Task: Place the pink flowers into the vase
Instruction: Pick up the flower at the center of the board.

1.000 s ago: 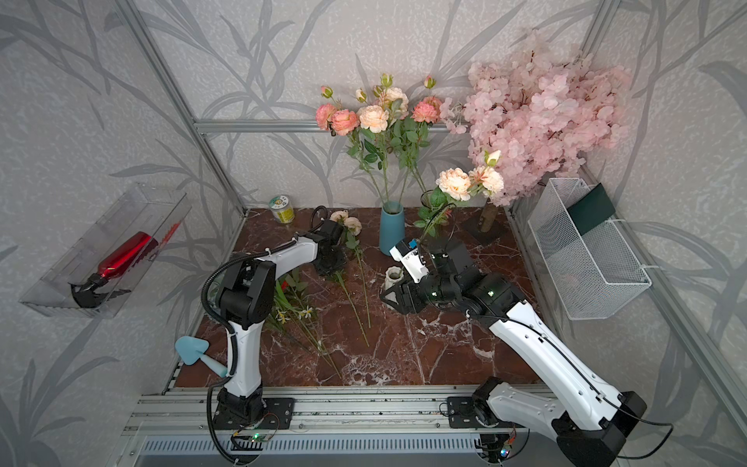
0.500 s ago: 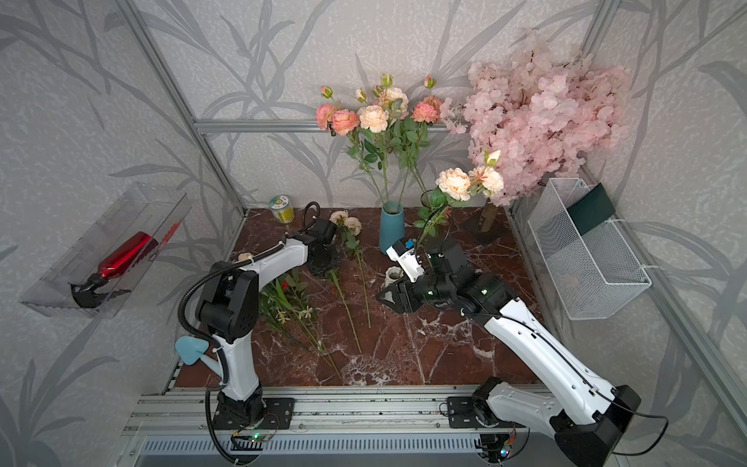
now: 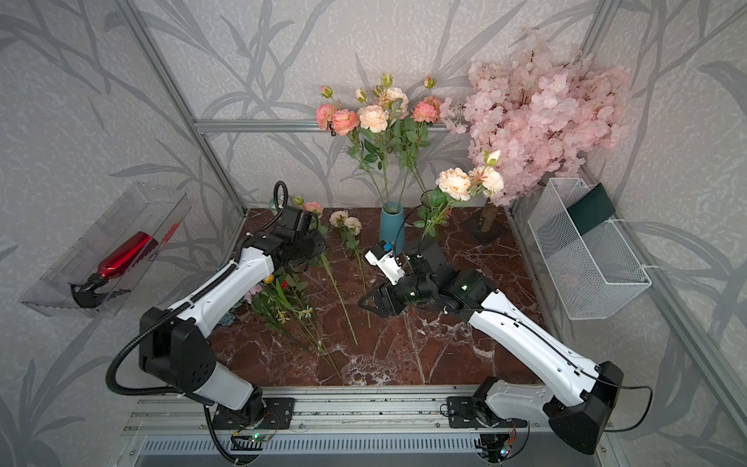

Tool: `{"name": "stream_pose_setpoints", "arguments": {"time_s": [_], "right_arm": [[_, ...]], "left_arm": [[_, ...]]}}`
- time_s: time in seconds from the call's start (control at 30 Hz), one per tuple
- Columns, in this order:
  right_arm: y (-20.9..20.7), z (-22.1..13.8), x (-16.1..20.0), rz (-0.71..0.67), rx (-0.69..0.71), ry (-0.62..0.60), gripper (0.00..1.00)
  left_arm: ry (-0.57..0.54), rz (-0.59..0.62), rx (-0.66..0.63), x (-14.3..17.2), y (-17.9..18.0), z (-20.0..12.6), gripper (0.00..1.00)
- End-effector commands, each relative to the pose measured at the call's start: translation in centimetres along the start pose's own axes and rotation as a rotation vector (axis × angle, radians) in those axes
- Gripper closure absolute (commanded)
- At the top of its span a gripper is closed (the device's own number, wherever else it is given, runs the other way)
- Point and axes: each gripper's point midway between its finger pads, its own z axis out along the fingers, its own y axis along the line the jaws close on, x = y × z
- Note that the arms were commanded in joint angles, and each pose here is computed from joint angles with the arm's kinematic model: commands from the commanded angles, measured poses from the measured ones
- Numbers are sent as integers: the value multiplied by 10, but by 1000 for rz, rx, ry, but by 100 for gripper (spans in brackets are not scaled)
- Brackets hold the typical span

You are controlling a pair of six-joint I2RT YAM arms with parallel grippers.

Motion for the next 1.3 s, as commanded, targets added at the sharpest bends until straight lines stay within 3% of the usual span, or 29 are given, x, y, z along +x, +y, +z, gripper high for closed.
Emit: {"name": "stream_pose_setpoints", "arguments": {"time_s": [0.0,0.27,0.4,0.53,0.83,1.27], "right_arm": [[22,-1,-30,-37,-78,-84,40],[37,23,-70,-62,-164,-140,47],[41,36,-86,-88,-192,-159,47],[45,47,-103,-107,-232,-192,49],[60,61,-141,-135,-294,-255,52],[66,69,-146,-149,-310,-246,56]], "left_arm": [[2,49,140,-6,-19,-22,100],[28,84,514,-26,-51,-113,100],[3,67,749,-35,-52,-164,100],[-22,90,887,-33,-51,-194,100],[-15,138,1002,-18,-58,-219,100],[-13,129,1050,-18,-63,-230,100]]}}
